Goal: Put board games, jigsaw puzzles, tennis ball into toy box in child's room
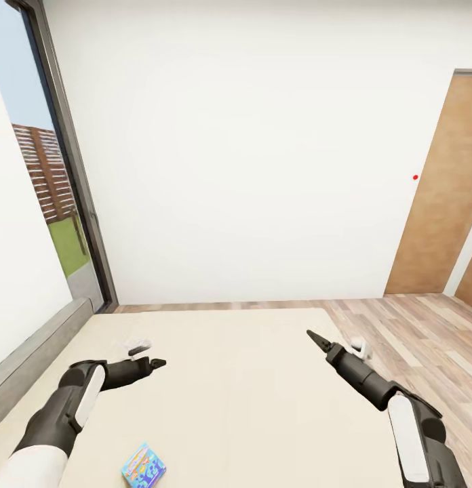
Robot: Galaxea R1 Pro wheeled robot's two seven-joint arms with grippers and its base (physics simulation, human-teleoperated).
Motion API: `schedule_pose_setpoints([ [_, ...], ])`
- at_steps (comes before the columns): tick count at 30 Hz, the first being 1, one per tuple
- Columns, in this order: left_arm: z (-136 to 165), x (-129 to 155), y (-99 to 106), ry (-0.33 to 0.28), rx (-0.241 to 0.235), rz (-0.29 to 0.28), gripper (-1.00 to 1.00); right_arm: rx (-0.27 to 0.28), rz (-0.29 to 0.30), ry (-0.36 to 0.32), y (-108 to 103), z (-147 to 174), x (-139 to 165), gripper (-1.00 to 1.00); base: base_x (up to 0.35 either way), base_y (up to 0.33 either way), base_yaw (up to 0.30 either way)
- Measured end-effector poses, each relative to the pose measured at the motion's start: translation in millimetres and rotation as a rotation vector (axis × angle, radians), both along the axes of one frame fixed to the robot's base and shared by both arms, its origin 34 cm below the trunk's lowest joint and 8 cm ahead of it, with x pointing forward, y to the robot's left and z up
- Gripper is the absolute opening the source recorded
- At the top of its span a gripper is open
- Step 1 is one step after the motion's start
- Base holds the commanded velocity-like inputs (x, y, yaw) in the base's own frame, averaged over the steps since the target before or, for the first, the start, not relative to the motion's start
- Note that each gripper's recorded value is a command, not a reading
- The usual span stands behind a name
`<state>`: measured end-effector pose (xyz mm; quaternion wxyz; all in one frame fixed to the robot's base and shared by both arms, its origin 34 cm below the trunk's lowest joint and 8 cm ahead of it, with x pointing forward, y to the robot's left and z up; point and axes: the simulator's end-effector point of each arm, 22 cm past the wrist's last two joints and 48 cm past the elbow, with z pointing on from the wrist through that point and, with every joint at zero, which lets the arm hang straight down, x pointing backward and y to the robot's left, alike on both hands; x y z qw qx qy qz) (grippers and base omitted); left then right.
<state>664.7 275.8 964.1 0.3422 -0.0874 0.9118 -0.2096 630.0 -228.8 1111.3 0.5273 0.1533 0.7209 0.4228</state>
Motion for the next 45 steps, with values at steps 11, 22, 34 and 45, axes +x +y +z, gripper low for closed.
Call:
schedule_pose_setpoints([
  [11,-62.2,19.3,38.9,0.121,0.204,0.202,1.00,-0.274,-0.004,0.142,60.6,-20.2,6.2,1.00,0.000,0.000,0.000],
  [22,-63.8,24.8,43.2,0.111,0.230,0.222,1.00,-0.579,0.044,0.314,140.5,-47.7,-17.3,1.00,0.000,0.000,0.000],
  [34,-62.4,26.2,43.2,0.106,0.232,0.224,1.00,-0.755,-0.091,0.407,120.4,-57.8,-24.9,1.00,0.000,0.000,0.000],
  [45,-62.5,26.2,43.3,0.107,0.232,0.224,1.00,-0.788,-0.116,0.441,115.8,-75.5,-23.3,1.00,0.000,0.000,0.000],
])
